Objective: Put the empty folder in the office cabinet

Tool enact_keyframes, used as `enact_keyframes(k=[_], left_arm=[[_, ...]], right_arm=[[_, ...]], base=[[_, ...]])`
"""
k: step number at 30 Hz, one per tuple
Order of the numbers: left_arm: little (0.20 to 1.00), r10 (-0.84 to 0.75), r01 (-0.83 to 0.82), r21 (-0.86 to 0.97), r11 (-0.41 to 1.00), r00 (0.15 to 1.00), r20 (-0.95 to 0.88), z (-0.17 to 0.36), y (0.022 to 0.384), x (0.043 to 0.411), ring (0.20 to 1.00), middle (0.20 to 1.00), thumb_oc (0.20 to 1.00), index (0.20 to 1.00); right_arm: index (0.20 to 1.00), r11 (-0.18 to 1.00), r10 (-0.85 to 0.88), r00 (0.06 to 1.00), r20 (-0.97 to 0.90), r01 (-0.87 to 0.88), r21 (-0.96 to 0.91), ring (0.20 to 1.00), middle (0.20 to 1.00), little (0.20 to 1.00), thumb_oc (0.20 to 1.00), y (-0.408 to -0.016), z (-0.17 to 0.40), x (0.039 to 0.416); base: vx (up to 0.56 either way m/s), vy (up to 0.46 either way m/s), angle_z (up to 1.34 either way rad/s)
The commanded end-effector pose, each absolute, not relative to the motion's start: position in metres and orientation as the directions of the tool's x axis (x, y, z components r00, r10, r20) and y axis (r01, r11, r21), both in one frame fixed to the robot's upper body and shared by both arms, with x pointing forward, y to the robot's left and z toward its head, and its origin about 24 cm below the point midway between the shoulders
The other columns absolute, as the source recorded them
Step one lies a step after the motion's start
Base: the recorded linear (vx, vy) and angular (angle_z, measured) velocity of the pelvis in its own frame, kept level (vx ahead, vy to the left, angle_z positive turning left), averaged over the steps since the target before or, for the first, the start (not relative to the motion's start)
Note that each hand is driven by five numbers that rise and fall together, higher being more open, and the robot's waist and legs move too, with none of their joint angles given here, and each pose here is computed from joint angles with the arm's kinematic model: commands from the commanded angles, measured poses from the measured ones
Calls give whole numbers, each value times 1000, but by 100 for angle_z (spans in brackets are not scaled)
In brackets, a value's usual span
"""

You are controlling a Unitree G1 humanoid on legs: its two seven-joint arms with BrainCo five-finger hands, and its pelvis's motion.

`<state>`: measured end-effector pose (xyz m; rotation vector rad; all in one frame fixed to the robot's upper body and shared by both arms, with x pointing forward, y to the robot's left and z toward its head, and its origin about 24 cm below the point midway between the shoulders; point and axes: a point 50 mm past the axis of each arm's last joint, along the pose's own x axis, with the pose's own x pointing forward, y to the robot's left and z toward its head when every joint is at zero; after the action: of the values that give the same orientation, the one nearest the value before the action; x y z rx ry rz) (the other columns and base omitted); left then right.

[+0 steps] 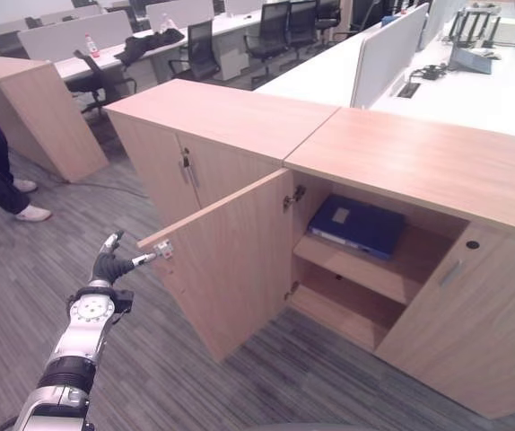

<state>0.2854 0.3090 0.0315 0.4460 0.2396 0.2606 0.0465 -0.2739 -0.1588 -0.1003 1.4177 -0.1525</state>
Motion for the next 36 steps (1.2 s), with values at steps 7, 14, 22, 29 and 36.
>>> enact_keyframes(k=[7, 14, 22, 29, 36], left_arm=[[1000, 358, -256, 469, 845, 923, -141, 66, 335, 317, 1000, 1000, 1000, 1000], [1000, 343, -203, 507, 838, 918, -200, 66, 335, 326, 1000, 1000, 1000, 1000], [1000, 285, -77, 490, 868, 887, -365, 42, 315, 333, 1000, 1000, 1000, 1000], [1000, -70, 183, 458, 870, 965, -254, 35, 210, 349, 1000, 1000, 1000, 1000], [1000, -404, 469, 285, 836, 877, -258, 7, 127, 315, 1000, 1000, 1000, 1000]], right_arm=[[1000, 989, -145, 213, -966, 24, -143, 1000, 1000, 1000, 1000, -265, -158, 73], [1000, 991, -130, 229, -965, 13, -130, 1000, 1000, 1000, 1000, -260, -158, 79], [1000, 990, -135, 199, -971, -3, -138, 1000, 1000, 1000, 1000, -264, -157, 79], [1000, 989, -148, 212, -966, 34, -144, 1000, 1000, 1000, 1000, -260, -158, 81], [1000, 993, -118, 214, -970, 27, -115, 1000, 1000, 1000, 1000, -245, -162, 83]], base=[[-2, -5, -18], [3, 1, -4], [0, 5, -4], [-14, 0, 2], [-9, -6, 12]])
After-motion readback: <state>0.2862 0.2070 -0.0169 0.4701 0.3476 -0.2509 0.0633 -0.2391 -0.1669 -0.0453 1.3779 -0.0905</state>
